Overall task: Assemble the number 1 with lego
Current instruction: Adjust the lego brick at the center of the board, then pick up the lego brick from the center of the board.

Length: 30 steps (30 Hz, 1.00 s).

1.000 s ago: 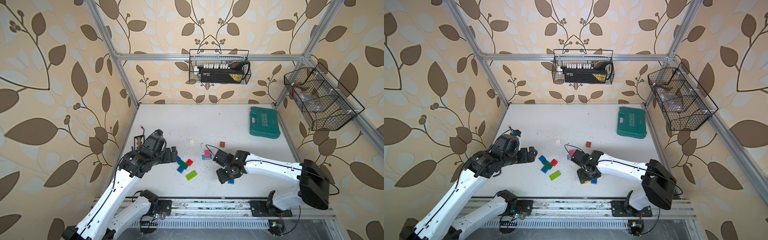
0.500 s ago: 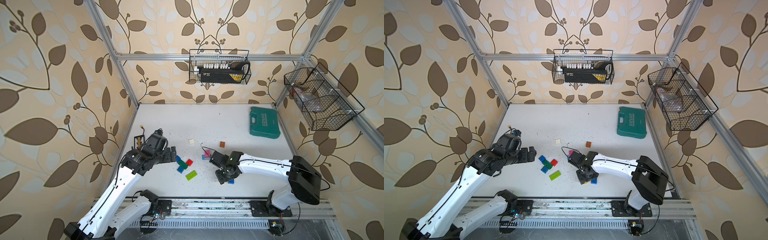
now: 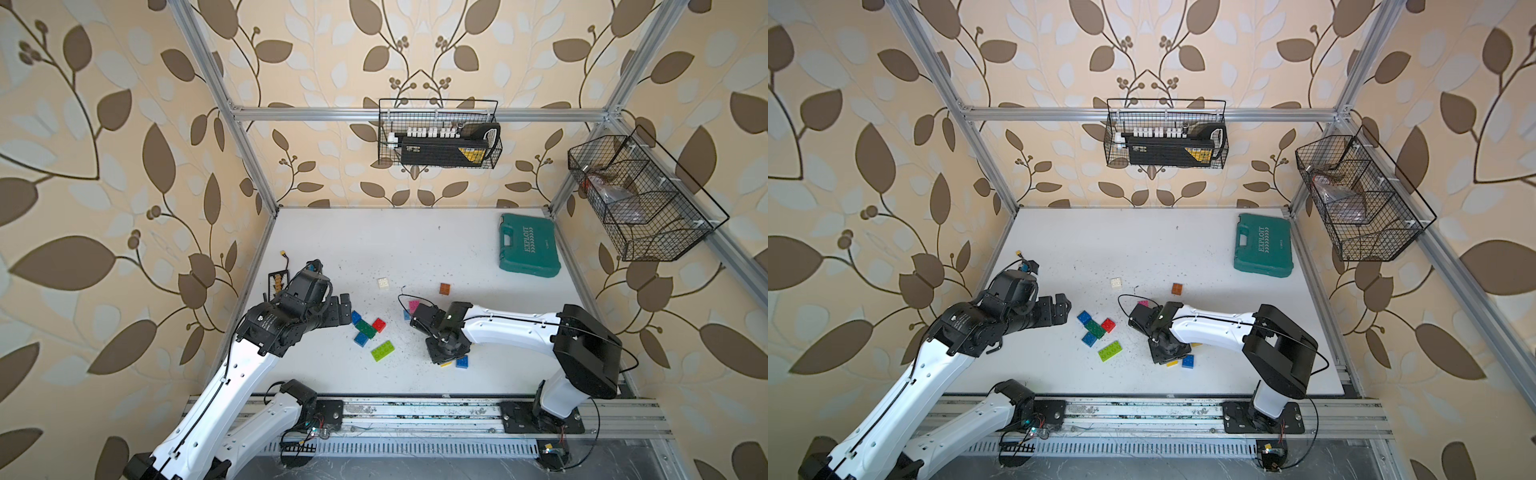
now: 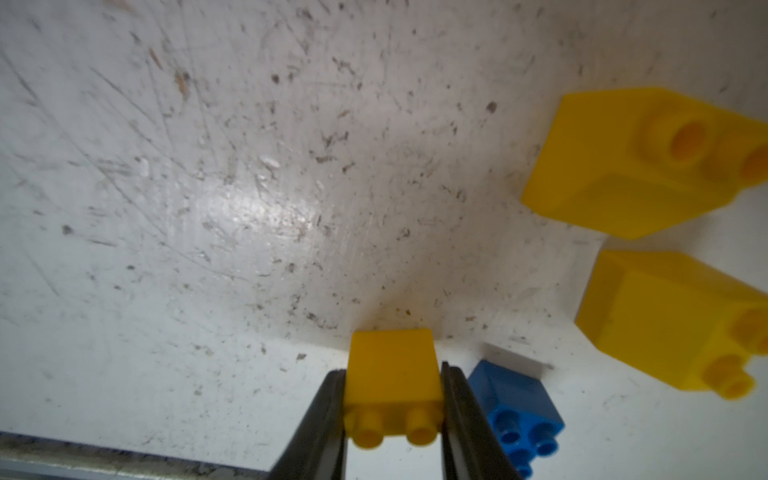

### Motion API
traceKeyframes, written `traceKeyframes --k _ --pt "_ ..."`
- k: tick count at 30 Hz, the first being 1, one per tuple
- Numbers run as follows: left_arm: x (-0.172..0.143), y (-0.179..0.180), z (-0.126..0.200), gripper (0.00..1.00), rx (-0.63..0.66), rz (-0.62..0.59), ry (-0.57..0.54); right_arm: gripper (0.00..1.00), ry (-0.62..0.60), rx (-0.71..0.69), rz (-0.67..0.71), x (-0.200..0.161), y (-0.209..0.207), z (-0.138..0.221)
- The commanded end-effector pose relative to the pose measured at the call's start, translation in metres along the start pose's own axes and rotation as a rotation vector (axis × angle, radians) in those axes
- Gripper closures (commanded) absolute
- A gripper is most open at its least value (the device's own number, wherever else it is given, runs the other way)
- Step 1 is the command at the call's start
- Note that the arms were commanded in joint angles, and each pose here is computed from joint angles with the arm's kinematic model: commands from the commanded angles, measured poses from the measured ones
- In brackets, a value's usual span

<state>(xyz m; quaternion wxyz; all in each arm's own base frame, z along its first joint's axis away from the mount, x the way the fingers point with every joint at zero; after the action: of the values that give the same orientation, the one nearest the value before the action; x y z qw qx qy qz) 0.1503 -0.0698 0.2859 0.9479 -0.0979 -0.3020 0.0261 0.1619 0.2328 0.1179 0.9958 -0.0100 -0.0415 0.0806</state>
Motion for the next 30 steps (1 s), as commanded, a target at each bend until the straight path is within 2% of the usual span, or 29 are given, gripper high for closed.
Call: traceKeyframes --k 1,5,9,10,13,15,17,20,24,30 --pt "0.001 0.002 0.005 0.01 0.012 0.015 -0.029 0.78 0.028 0.085 -0.201 0.007 -0.002 -0.005" --pt "0.000 0.003 0.009 0.01 -0.001 0.016 -0.042 0.78 0.027 0.185 -0.327 0.018 0.003 -0.004" --pt "0.000 0.003 0.012 0.01 -0.014 0.017 -0.056 0.72 0.015 0.158 -0.360 0.028 0.009 0.004" --pt "-0.001 0.004 0.014 0.01 -0.017 0.018 -0.060 0.68 0.016 0.147 -0.357 0.031 0.010 0.005" --pt "-0.002 0.004 0.016 0.01 -0.025 0.020 -0.075 0.47 0.029 0.134 -0.335 0.034 0.013 0.007" --pt "-0.003 0.005 0.018 0.01 -0.030 0.020 -0.084 0.38 0.029 0.136 -0.304 0.035 0.014 0.013" --pt "-0.004 0.005 0.020 0.01 -0.033 0.019 -0.090 0.31 0.002 0.162 -0.223 0.035 0.015 0.023" --pt "-0.004 0.005 0.021 0.01 -0.035 0.020 -0.096 0.26 -0.073 0.180 0.024 0.027 0.019 0.043" --pt "-0.004 0.005 0.021 0.01 -0.036 0.019 -0.096 0.25 -0.129 0.019 0.297 0.010 0.014 0.054" --pt "-0.004 0.007 0.021 0.01 -0.018 0.027 -0.095 0.26 -0.155 -0.172 0.603 -0.011 0.026 0.040"
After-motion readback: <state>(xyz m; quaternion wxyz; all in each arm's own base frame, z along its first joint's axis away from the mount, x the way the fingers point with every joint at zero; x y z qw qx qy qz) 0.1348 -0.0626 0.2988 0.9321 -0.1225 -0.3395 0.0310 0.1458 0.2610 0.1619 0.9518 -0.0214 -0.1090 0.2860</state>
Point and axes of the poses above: each gripper's point midway between its finger pads, its own z axis back along the fingers, its own y axis along the line the jaws close on, x = y × z, the point moved 9 cm from there along z, back along the fingers
